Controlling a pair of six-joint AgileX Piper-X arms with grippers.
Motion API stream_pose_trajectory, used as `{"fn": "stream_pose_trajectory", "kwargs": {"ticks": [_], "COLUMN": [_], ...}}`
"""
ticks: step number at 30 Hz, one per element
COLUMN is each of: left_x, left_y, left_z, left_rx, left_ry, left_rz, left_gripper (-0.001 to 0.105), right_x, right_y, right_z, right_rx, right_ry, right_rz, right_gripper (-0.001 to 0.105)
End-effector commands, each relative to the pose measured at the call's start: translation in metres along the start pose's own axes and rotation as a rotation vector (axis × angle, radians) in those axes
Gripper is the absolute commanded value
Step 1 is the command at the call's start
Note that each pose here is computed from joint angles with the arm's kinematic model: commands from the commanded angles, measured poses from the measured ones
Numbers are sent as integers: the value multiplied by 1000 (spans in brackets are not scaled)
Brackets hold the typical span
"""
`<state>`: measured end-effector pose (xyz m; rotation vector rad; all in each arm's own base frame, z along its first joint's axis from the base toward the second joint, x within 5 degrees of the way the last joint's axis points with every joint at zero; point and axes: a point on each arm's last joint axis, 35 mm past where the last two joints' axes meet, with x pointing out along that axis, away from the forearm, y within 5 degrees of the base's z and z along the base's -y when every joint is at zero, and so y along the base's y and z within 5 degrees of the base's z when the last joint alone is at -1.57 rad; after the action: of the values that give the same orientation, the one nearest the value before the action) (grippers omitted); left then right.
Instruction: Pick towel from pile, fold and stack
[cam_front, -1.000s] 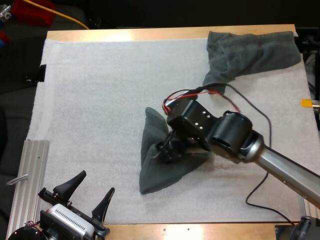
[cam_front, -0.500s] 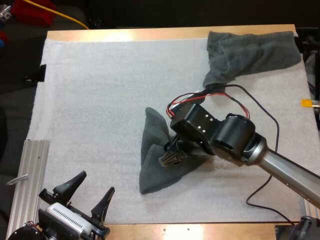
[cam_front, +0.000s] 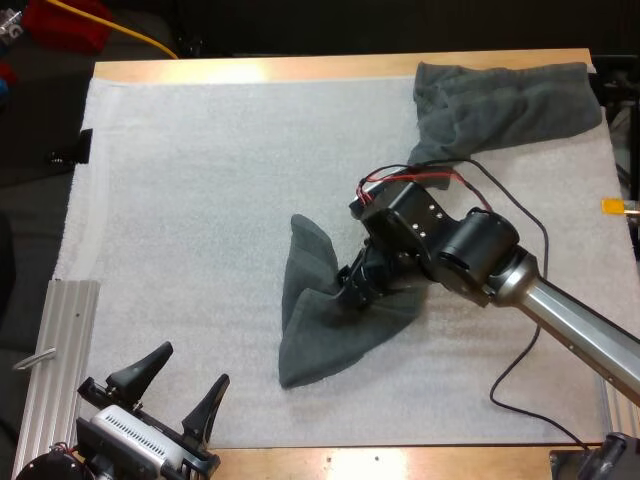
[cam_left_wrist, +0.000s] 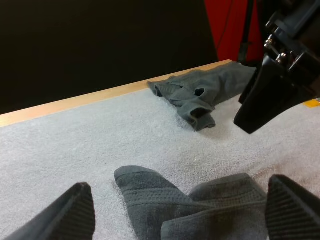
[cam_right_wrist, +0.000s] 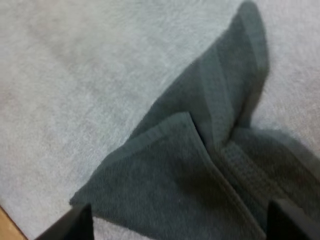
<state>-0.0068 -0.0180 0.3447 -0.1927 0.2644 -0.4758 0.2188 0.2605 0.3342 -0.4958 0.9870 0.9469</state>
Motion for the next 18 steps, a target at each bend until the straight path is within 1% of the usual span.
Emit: {"fn": "stream_pose_trajectory", "kwargs": {"ticks": [1, 4, 11, 13, 18], "left_x": [1, 1, 1, 1, 1], "left_y": [0, 0, 0, 0, 0], "left_z": [3, 3, 3, 3, 3], "left_rx": [-11, -11, -11, -11, -11], "left_ry": [0, 0, 0, 0, 0], "left_rz": [-8, -8, -8, -8, -8], "left_gripper": [68, 68, 68, 68, 68], "right_x": [4, 13, 20, 20, 28], "right_y": [-2, -10, -47, -60, -81], "right_z": [0, -1, -9, -15, -34], "right_rx": [-15, 14, 196, 251, 353], "right_ry": [13, 41, 65, 72, 102], "right_rz": [14, 4, -40, -49, -22], "right_gripper": [67, 67, 67, 67, 67]}}
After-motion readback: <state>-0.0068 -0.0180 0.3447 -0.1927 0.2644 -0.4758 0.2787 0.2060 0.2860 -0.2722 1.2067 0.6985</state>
